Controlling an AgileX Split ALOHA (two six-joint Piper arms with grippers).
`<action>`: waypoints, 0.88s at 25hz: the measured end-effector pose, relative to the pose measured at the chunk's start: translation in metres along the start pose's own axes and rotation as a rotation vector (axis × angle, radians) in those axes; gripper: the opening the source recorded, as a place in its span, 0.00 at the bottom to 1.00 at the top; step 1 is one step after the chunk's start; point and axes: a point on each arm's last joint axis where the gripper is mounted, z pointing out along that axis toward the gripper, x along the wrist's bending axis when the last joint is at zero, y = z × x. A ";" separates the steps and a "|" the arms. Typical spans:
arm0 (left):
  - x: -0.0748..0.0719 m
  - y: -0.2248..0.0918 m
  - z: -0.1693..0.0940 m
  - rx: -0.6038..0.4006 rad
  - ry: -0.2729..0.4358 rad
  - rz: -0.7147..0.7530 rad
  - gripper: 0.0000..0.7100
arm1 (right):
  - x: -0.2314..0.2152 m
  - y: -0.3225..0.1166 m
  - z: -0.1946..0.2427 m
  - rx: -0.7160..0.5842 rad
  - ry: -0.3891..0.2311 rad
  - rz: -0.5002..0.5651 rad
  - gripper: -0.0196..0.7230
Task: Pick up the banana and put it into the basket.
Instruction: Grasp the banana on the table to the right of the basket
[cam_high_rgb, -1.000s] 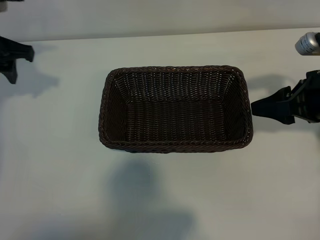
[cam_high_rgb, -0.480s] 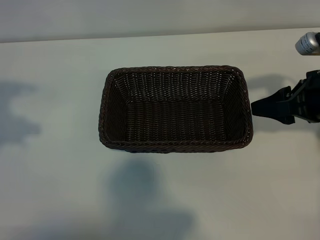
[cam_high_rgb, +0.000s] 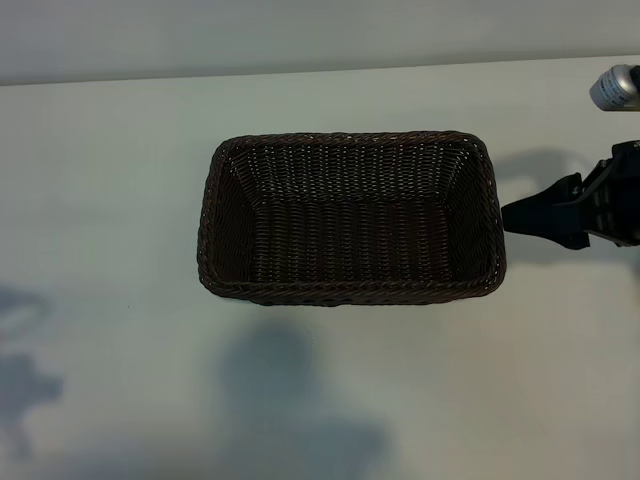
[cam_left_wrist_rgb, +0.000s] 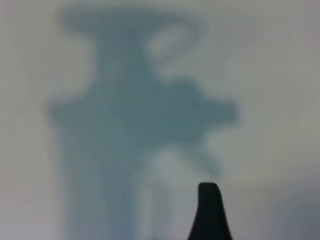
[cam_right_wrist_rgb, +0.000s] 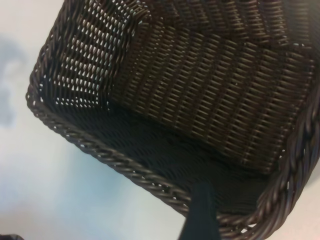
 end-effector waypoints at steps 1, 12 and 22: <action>0.000 -0.008 0.001 -0.011 0.000 -0.001 0.79 | 0.000 0.000 0.000 0.000 0.001 0.000 0.81; -0.002 -0.032 -0.016 -0.187 -0.039 -0.037 0.79 | 0.000 0.000 0.000 0.001 0.002 0.000 0.81; -0.002 -0.036 -0.019 -0.218 -0.038 -0.036 0.79 | 0.000 -0.001 0.000 0.006 0.004 -0.003 0.81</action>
